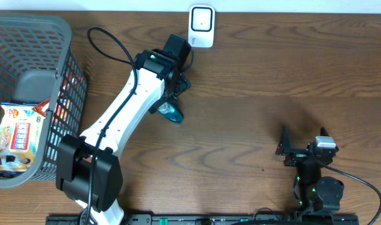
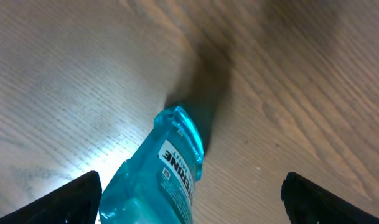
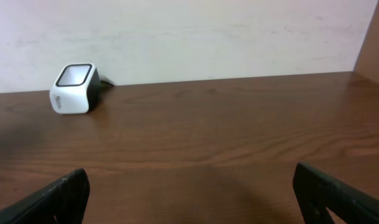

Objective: Scan the item barcode
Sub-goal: 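Hold the bottle under the scanner, then lower it onto the table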

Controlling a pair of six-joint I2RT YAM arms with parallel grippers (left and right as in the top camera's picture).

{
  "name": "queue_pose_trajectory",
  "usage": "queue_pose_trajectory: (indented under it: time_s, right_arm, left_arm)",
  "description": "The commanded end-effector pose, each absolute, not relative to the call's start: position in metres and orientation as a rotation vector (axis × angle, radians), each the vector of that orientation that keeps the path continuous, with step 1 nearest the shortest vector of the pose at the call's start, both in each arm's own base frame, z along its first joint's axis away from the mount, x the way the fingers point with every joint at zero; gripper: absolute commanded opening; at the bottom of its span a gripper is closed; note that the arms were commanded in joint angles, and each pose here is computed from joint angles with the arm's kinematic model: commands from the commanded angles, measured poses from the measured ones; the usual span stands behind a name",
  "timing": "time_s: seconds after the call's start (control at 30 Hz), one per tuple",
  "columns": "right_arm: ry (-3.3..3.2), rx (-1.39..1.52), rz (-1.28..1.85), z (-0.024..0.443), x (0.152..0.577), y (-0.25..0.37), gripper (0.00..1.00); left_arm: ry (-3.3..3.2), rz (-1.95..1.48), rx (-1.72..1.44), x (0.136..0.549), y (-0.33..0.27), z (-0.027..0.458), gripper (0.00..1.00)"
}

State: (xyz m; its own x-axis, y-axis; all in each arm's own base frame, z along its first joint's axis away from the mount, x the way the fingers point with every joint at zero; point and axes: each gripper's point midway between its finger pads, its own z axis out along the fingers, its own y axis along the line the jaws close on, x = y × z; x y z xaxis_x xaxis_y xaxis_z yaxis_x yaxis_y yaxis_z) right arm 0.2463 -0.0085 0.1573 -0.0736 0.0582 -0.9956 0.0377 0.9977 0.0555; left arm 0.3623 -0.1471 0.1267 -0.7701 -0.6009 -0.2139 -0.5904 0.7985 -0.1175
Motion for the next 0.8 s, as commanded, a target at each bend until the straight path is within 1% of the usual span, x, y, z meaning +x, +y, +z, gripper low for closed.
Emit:
queue_pose_trajectory:
  time_s: [0.0, 0.3, 0.77]
  right_arm:
    - [1.648, 0.068, 0.002, 0.1558, 0.2462, -0.0092, 0.99]
    - [1.648, 0.068, 0.002, 0.1557, 0.2462, -0.0092, 0.99]
    - [1.648, 0.068, 0.002, 0.1558, 0.2462, -0.0091, 0.99]
  left_arm:
    - [2.719, -0.059, -0.95, 0.3668, -0.1445, 0.1302, 0.92]
    - [2.692, -0.095, -0.945, 0.3748, -0.1481, 0.1323, 0.93]
    - [2.688, -0.099, -0.948, 0.3756, -0.1484, 0.1324, 0.92]
